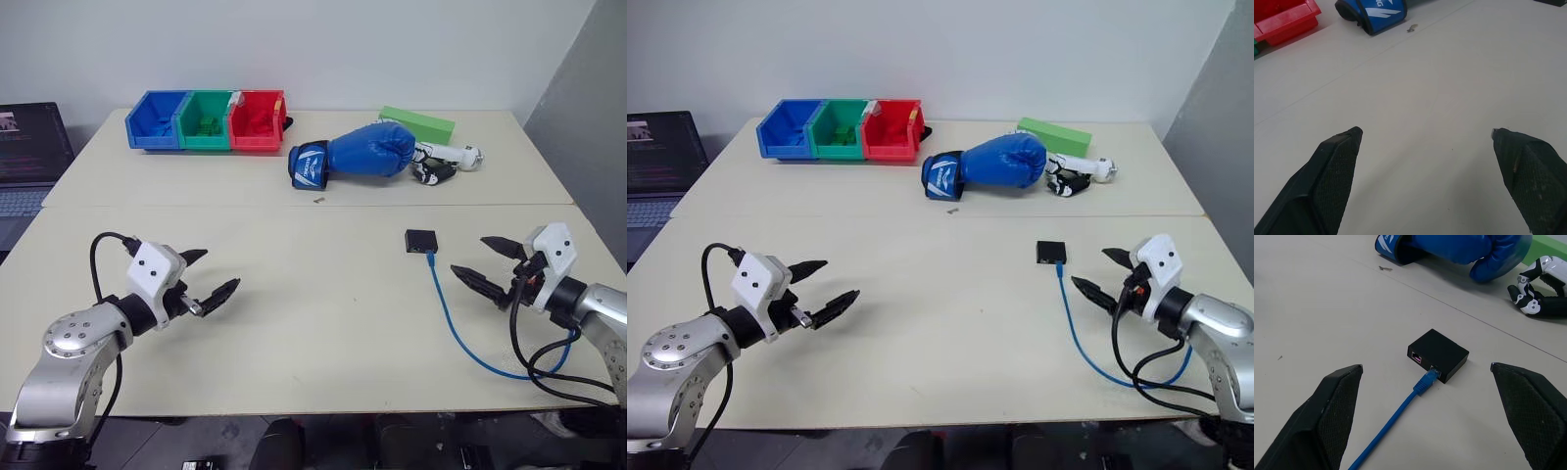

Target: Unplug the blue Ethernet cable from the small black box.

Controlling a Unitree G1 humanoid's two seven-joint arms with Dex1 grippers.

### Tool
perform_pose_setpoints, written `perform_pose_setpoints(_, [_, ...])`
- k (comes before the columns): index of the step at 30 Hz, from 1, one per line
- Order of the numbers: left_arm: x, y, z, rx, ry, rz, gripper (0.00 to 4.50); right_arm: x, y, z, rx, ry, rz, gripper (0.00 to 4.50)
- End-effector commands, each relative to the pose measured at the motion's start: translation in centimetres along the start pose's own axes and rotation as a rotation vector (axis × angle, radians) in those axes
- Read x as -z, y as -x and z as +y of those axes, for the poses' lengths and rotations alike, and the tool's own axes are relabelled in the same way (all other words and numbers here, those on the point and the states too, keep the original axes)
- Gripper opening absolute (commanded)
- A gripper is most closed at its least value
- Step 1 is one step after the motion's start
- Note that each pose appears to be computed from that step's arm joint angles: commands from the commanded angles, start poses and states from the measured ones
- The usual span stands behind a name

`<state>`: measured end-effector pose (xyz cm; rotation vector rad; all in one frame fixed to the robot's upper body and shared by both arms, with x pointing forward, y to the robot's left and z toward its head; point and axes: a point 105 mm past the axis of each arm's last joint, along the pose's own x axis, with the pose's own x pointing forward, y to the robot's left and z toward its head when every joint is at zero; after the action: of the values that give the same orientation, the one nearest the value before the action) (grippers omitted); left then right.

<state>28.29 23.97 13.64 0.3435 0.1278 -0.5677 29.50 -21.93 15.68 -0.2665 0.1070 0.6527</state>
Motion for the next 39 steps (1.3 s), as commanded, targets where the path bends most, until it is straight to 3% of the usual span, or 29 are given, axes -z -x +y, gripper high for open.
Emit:
perform_pose_setpoints(1, [-0.8, 0.6, 0.0, 0.002, -0.021, -0.042, 4.50, -1.2, 0.5, -0.5, 0.006, 0.027, -0.028, 4.45])
perform_pose_setpoints(13, [-1.7, 0.2, -0.5, 0.022, 0.022, -0.057, 4.50, -0.6, 0.0, 0.0, 0.023, -0.001, -0.015, 4.45])
perform_pose_setpoints(18, [-2.7, -1.1, -1.9, 0.128, 0.019, -0.060, 4.50, -1.0, -2.2, 0.7, 0.205, -0.029, -0.127, 4.45])
perform_pose_setpoints(23, [-4.4, -1.7, -4.4, 0.322, 0.012, -0.085, 4.50, 0.9, -3.8, 2.7, 0.289, -0.114, -0.109, 4.45])
perform_pose_setpoints(28, [-6.2, -1.8, -6.7, 0.515, -0.011, -0.102, 4.50, 2.8, -4.9, 2.8, 0.423, -0.157, -0.065, 4.45])
perform_pose_setpoints(34, [-7.4, -2.4, -7.3, 0.618, -0.038, -0.120, 4.50, 5.2, -6.2, 2.7, 0.517, -0.236, 0.000, 4.45])
perform_pose_setpoints(39, [-7.7, -3.0, -7.6, 0.645, -0.054, -0.127, 4.50, 5.5, -7.4, 2.8, 0.547, -0.273, 0.001, 4.45])
